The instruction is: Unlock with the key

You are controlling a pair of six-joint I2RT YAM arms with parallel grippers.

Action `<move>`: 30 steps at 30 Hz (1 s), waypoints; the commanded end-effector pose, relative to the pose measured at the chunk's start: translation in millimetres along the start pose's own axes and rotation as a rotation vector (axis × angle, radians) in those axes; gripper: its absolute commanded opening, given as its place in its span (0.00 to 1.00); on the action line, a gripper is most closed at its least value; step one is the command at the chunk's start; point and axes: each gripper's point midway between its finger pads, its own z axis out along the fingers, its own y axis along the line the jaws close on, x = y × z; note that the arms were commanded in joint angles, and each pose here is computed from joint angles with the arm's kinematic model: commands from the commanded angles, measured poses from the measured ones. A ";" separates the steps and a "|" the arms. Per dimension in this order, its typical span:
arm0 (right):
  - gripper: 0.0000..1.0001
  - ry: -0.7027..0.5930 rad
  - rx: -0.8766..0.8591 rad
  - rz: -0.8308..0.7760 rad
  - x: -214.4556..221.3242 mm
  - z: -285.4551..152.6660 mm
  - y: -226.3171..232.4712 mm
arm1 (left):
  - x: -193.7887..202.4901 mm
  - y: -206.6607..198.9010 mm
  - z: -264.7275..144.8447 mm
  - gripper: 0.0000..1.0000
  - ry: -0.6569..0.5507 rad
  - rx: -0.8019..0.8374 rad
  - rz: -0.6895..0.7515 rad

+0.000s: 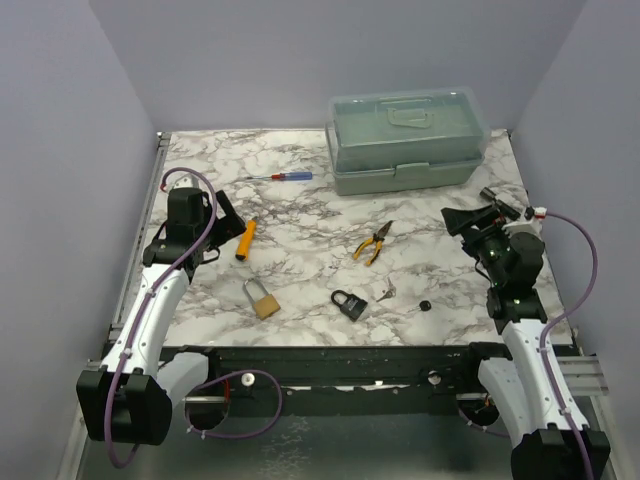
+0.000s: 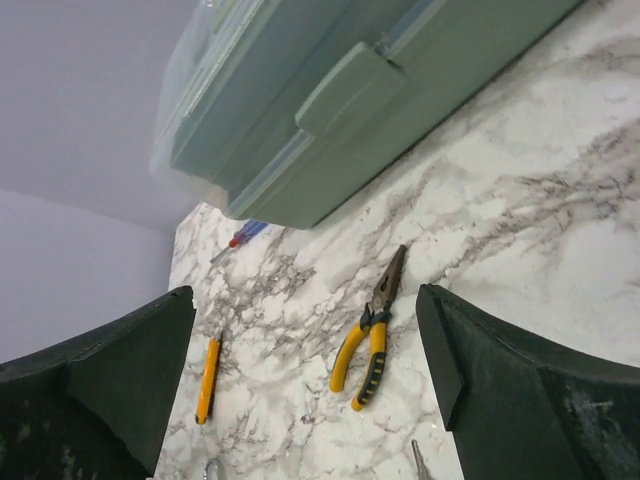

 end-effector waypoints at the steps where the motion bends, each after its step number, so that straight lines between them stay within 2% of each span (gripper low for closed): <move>1: 1.00 0.037 0.216 0.065 4.1 -18.4 -26.3 | 1.4 -11.3 -3.8 0.99 0.034 0.050 -0.019; 3: 1.00 0.070 0.258 0.051 6.3 -26.1 -28.8 | 3.5 -14.2 -3.8 0.99 0.048 0.065 -0.016; 6: 1.00 0.217 0.151 -0.076 24.4 -31.0 -12.5 | 6.2 -18.5 -4.1 0.99 0.065 0.091 -0.005; 11: 1.00 0.399 0.071 -0.103 52.5 -34.8 -4.5 | 19.5 -32.1 -2.5 0.95 0.137 0.169 0.030; 18: 1.00 0.553 -0.024 -0.218 86.4 -33.5 15.8 | 34.6 -40.4 4.0 0.88 0.209 0.201 0.054; 24: 1.00 0.759 -0.017 -0.488 161.4 -30.8 33.9 | 41.2 -46.5 2.4 0.87 0.231 0.230 0.080; 30: 0.98 0.904 -0.193 -0.686 208.2 -44.4 54.4 | 45.2 -49.5 0.5 0.86 0.230 0.231 0.111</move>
